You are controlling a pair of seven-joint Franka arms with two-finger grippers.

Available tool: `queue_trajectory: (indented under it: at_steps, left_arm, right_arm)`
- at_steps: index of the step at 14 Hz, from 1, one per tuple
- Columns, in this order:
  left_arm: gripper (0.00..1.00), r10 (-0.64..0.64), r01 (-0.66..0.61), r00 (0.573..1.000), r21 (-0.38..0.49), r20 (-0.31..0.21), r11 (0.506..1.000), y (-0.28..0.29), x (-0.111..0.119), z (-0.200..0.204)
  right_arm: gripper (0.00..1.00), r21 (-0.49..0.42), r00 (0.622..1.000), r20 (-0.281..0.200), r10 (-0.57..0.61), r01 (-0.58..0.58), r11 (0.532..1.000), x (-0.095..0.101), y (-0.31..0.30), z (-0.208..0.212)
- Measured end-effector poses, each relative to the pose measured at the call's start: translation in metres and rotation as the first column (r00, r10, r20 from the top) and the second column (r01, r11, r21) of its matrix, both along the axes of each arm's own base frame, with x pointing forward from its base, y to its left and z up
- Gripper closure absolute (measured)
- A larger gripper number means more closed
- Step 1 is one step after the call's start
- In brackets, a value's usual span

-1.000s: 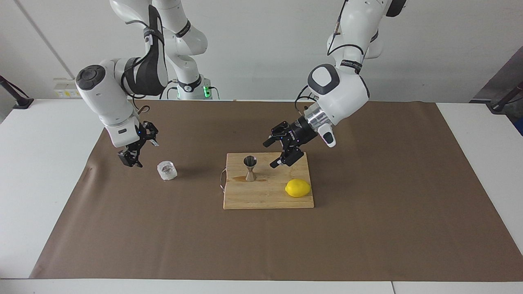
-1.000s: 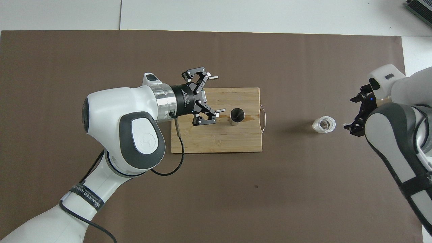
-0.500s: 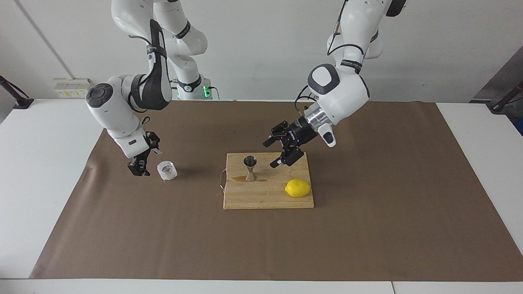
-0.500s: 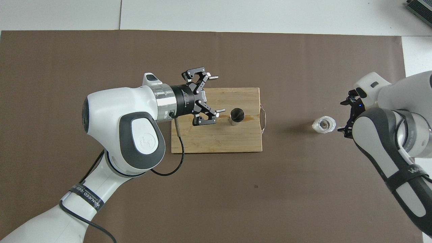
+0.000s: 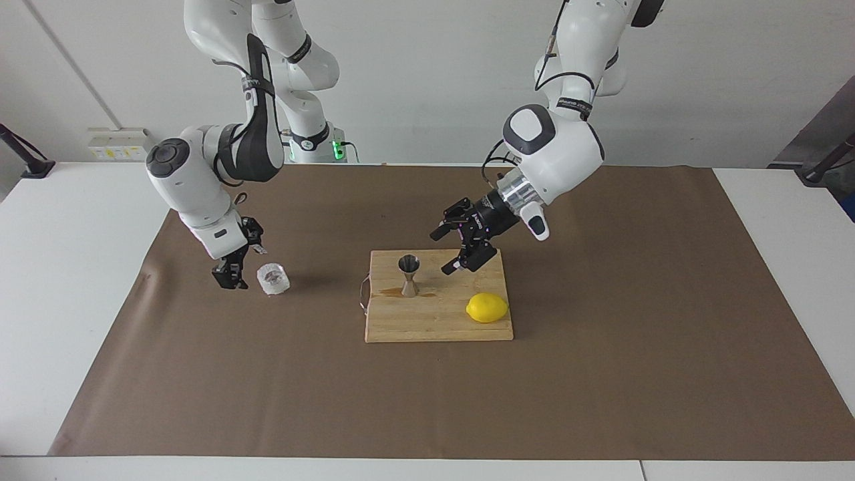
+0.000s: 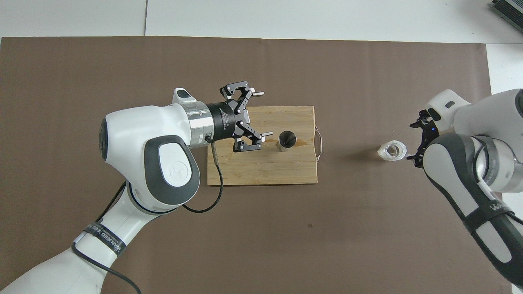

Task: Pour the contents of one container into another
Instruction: 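Raise the left gripper off the cup while the right gripper reaches the glass, then withdraw the left gripper while the right gripper closes on the glass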

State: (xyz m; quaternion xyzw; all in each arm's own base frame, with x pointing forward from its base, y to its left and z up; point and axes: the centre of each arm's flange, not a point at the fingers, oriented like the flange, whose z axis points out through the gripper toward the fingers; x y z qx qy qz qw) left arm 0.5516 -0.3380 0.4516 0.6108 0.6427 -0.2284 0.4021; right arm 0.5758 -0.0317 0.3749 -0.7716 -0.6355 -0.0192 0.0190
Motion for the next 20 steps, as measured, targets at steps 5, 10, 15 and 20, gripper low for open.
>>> queue_trajectory:
  at_steps: [5,10,15,20]
  left_arm:
    - [0.00,0.000,0.000,1.000,0.000,0.000,1.000,0.000,0.000,0.000]
    - [0.00,-0.098,0.092,0.994,0.106,0.057,0.990,-0.004,-0.002,0.001]
    - [0.00,-0.367,0.321,0.927,0.352,0.073,0.879,0.007,0.005,0.020]
    - [0.00,-0.604,0.469,0.797,0.629,0.000,0.620,0.034,0.014,0.040]
  right_arm:
    - [0.00,0.000,1.000,0.000,0.005,-0.005,1.000,0.000,0.000,0.000]
    - [0.00,0.000,1.000,0.001,0.006,-0.006,1.000,0.000,0.000,0.000]
    - [0.00,0.000,1.000,0.000,0.011,-0.011,1.000,0.000,0.002,-0.001]
    - [0.00,-0.002,0.998,0.002,0.067,-0.067,0.998,-0.001,0.002,-0.020]
